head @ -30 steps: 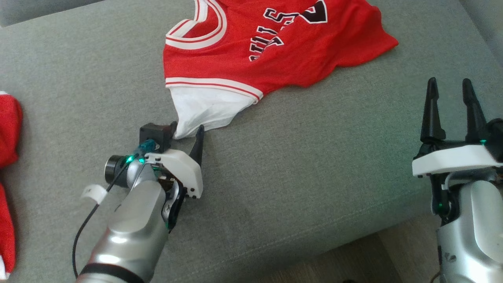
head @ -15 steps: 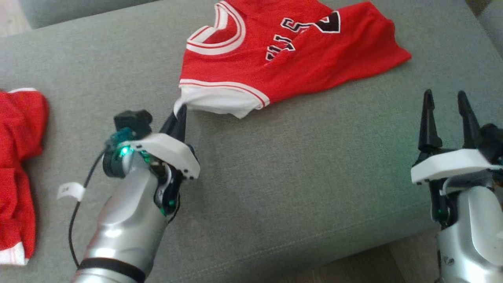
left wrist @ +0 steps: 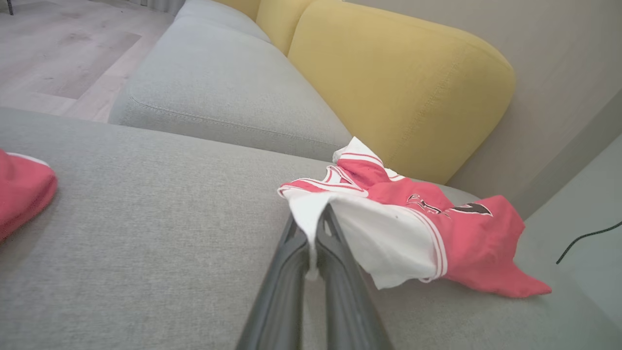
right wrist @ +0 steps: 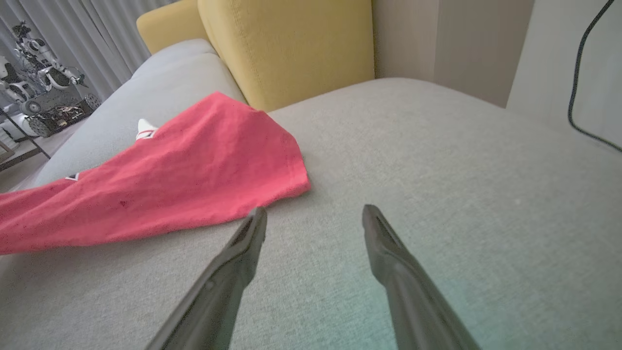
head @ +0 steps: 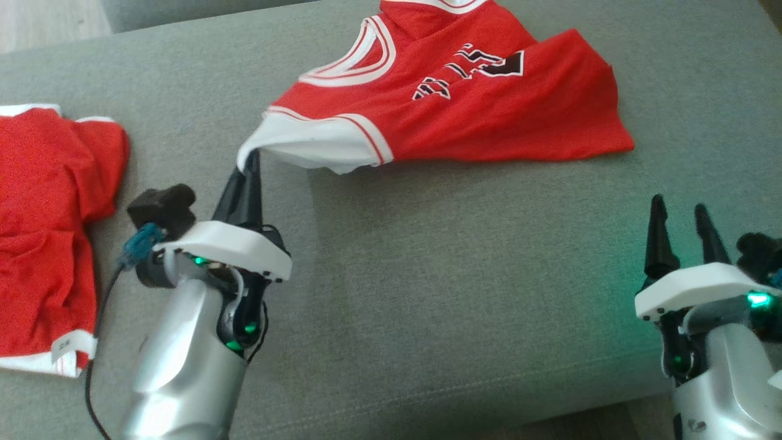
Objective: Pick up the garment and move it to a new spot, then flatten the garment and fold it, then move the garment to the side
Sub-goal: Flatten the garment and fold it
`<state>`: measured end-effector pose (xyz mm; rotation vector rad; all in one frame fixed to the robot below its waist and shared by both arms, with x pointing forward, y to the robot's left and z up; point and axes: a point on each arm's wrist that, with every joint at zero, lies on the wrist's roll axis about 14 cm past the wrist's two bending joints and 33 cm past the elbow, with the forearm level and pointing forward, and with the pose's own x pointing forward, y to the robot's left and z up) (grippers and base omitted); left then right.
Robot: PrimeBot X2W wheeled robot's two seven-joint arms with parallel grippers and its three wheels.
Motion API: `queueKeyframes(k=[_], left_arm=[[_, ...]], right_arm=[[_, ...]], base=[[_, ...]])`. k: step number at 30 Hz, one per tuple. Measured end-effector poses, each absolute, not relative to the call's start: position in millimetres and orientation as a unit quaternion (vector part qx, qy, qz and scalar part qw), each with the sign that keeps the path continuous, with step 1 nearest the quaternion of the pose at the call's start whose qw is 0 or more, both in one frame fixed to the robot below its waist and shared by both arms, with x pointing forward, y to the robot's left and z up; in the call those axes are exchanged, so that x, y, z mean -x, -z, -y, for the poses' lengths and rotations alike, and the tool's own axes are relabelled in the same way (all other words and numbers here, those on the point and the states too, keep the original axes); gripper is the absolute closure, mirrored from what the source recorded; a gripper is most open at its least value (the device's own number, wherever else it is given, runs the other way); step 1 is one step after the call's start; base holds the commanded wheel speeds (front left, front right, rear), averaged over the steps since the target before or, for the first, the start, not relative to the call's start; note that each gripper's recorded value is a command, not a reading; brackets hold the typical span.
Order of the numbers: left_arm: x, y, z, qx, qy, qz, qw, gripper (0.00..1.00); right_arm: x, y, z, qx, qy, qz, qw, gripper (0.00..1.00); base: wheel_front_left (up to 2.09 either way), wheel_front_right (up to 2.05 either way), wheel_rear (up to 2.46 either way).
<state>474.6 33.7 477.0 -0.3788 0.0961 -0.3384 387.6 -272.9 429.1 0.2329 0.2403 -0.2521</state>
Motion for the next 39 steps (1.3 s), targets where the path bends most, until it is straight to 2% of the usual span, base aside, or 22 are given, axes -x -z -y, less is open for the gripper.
queueKeyframes(k=[5, 16, 31, 32, 33, 34, 39], left_arm=[[-478, -478, -56, 0.185, 0.133, -0.037, 0.973, 1.0], [-478, -458, -78, 0.175, 0.108, -0.052, 0.977, 1.0], [-479, -455, -84, 0.17, 0.106, -0.054, 0.978, 1.0], [-478, -455, -83, 0.17, 0.107, -0.054, 0.978, 1.0], [-478, -455, -83, 0.17, 0.107, -0.054, 0.978, 1.0], [-478, -455, -82, 0.17, 0.108, -0.055, 0.978, 1.0], [-476, -457, -82, 0.169, 0.113, -0.053, 0.978, 1.0]], right_arm=[[-392, -409, 264, -0.133, 0.121, -0.149, 0.972, 0.0], [-452, -399, 243, -0.138, 0.094, -0.177, 0.97, 0.0], [-465, -366, 229, -0.128, 0.088, -0.242, 0.958, 0.0], [-465, -366, 228, -0.13, 0.087, -0.244, 0.957, 0.07], [-465, -366, 228, -0.13, 0.087, -0.244, 0.957, 0.64], [-467, -365, 227, -0.13, 0.087, -0.245, 0.957, 1.0], [-472, -370, 221, -0.119, 0.073, -0.238, 0.961, 1.0]], base=[[0.0, 0.0, 0.0], [0.0, 0.0, 0.0], [0.0, 0.0, 0.0], [0.0, 0.0, 0.0], [0.0, 0.0, 0.0], [0.0, 0.0, 0.0], [0.0, 0.0, 0.0]])
